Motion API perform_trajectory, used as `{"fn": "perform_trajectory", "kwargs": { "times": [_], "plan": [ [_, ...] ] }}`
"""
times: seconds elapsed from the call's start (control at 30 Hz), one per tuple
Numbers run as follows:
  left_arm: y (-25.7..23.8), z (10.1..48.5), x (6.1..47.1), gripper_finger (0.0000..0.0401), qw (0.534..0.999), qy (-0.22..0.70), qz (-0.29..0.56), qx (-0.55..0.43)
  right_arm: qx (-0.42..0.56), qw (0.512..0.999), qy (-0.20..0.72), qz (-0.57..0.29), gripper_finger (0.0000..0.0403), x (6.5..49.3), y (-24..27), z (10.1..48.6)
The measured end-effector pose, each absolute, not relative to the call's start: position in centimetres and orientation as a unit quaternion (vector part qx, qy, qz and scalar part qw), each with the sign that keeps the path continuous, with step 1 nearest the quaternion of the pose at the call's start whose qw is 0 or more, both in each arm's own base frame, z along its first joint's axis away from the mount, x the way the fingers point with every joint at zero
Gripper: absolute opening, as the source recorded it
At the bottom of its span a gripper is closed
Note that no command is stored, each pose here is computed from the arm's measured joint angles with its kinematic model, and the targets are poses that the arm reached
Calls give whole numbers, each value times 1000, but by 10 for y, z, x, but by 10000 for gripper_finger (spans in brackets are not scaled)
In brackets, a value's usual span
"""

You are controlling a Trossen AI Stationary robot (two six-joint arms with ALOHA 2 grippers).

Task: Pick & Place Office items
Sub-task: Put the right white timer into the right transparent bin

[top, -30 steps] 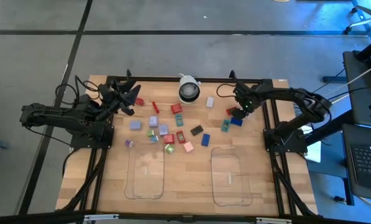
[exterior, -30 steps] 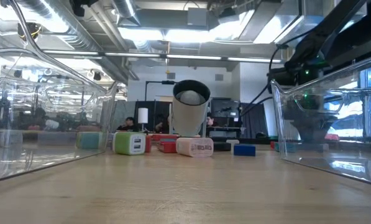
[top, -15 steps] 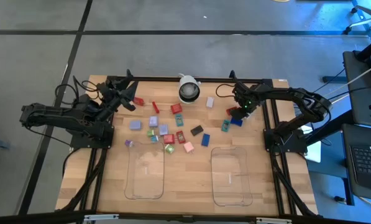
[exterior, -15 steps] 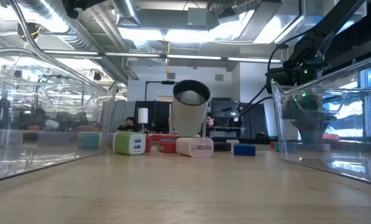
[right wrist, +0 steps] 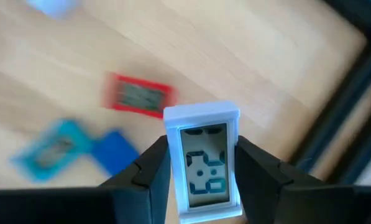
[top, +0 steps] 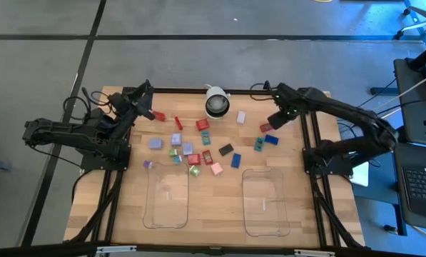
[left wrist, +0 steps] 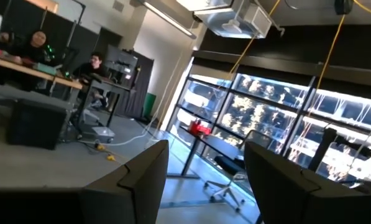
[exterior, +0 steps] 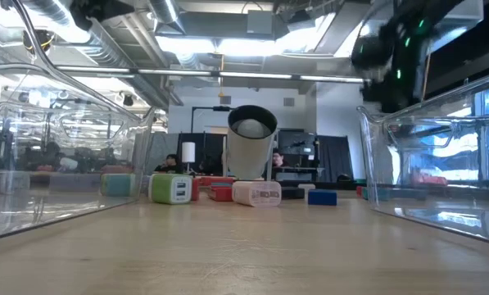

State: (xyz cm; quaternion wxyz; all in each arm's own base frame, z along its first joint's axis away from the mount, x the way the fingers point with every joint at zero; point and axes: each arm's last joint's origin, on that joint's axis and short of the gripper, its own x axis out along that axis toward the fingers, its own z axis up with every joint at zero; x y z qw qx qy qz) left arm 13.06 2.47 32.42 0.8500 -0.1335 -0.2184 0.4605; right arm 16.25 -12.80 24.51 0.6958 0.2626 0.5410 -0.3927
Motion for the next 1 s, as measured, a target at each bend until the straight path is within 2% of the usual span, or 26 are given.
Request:
{"fn": "perform_trajectory", "kwargs": {
  "times": [0.2,0.33,0.73,0.83,1.0],
  "plan": [
    [25,322,132,208,847,-223,455,-159,261,787,414,-375,148,151,-94,302],
    [25,319,136,208,848,-216,455,-161,264,833,322,-364,149,142,-76,325],
    [25,313,148,208,853,-205,450,-170,278,935,91,-203,150,157,-35,375],
    [23,312,150,208,863,-212,418,-187,261,951,39,-161,150,164,-28,386],
    [19,310,156,208,904,-202,312,-212,241,962,-11,-126,151,178,-19,396]
  ]
}}
